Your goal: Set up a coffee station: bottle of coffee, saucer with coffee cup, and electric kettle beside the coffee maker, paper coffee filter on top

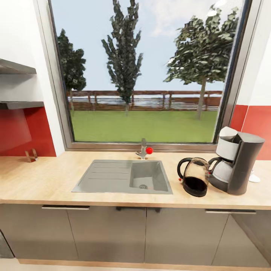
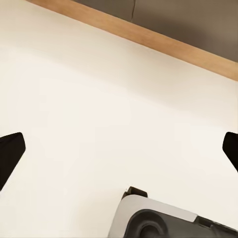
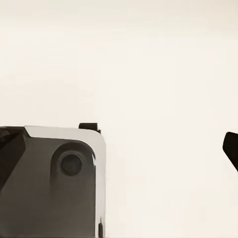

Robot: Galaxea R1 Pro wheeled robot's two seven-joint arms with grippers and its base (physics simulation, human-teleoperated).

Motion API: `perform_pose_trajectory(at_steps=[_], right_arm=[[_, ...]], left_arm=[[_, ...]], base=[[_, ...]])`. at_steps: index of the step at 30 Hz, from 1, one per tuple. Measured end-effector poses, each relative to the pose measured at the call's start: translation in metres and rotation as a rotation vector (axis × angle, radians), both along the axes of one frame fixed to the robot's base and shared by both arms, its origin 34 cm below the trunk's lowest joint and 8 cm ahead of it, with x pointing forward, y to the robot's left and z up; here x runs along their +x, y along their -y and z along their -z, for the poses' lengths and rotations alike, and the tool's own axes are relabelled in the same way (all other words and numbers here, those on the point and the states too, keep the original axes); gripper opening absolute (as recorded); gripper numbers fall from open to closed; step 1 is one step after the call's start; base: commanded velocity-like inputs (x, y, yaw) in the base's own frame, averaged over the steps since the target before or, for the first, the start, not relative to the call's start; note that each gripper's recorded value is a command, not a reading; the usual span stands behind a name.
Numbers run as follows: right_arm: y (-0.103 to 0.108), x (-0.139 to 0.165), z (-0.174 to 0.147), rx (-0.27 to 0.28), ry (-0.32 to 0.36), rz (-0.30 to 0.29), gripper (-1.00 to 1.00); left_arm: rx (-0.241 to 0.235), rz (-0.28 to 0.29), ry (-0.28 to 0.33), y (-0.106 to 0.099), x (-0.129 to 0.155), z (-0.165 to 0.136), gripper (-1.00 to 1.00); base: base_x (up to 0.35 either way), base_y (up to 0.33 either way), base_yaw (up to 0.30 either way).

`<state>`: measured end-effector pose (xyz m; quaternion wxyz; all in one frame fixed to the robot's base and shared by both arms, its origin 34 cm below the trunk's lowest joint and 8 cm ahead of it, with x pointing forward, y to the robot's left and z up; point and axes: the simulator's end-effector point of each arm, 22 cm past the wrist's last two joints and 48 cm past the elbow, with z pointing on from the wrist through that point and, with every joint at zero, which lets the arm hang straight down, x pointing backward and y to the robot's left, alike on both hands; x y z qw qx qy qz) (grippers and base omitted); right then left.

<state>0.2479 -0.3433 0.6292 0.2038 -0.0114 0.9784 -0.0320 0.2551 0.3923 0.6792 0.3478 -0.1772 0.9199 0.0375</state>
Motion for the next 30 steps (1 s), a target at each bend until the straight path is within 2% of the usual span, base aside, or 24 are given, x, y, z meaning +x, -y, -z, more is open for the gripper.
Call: perform_pose_trajectory(at_steps=[30], right_arm=[[0.0012, 0.0004, -0.0003, -0.002, 0.002, 0.007, 1.0]], left_arm=[[0.0, 0.005, 0.0, 0.0016, -0.0001, 0.0003, 1.0]], base=[[0.0, 0.348, 0.0]])
